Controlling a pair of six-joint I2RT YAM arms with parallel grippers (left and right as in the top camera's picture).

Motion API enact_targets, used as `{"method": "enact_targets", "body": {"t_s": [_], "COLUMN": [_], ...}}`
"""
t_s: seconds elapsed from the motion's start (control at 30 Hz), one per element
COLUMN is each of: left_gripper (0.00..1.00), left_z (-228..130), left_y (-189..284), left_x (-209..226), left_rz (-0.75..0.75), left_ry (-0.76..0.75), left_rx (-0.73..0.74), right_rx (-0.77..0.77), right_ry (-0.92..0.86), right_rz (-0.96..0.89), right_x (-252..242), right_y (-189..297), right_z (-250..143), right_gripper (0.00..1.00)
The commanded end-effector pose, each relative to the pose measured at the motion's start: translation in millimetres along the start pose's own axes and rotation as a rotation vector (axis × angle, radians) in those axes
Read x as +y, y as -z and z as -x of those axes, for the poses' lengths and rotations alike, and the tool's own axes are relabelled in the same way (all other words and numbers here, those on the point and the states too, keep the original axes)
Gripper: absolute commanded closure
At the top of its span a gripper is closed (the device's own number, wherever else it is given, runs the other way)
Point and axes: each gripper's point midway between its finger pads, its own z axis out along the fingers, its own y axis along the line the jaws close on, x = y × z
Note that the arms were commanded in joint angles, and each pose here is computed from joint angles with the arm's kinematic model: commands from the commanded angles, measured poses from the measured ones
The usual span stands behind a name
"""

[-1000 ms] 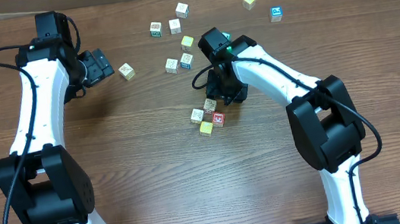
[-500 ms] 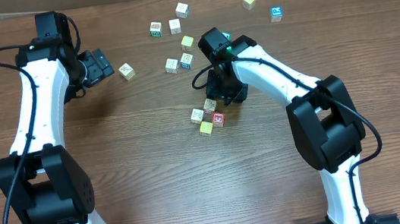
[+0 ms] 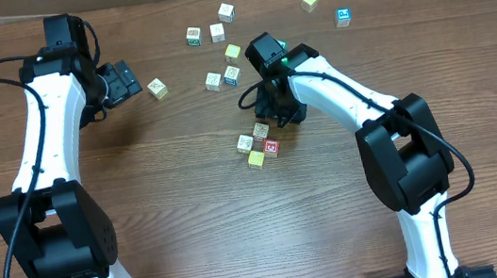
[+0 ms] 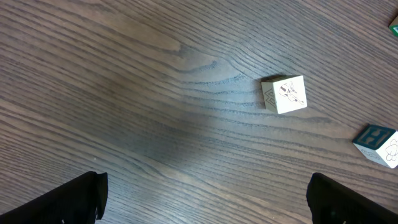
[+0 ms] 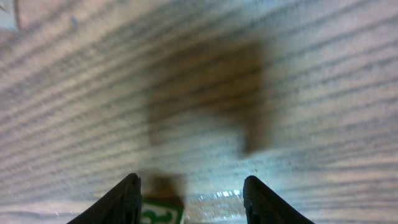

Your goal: Form a circle

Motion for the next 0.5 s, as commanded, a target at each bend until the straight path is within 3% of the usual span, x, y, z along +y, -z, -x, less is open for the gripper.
{"method": "enact_targets", "body": {"t_s": [0.0, 0.47], "left_gripper": [0.0, 0.0], "left_z": [3.6, 3.6], "left_y": [0.6, 0.6], "left_x": [-4.0, -4.0], "left_rz": [-0.011, -0.011], "left_ry": [0.007, 0.007], "left_rx": [-0.007, -0.007], "right_rx": [-0.071, 0.016], "right_ry": [0.005, 0.086], "right_rz": [0.012, 0.071], "right_x": [5.2, 19.8], "right_y": [9.7, 9.5], "right_z": [11.9, -10.7], "right_gripper": [0.49, 0.46]}}
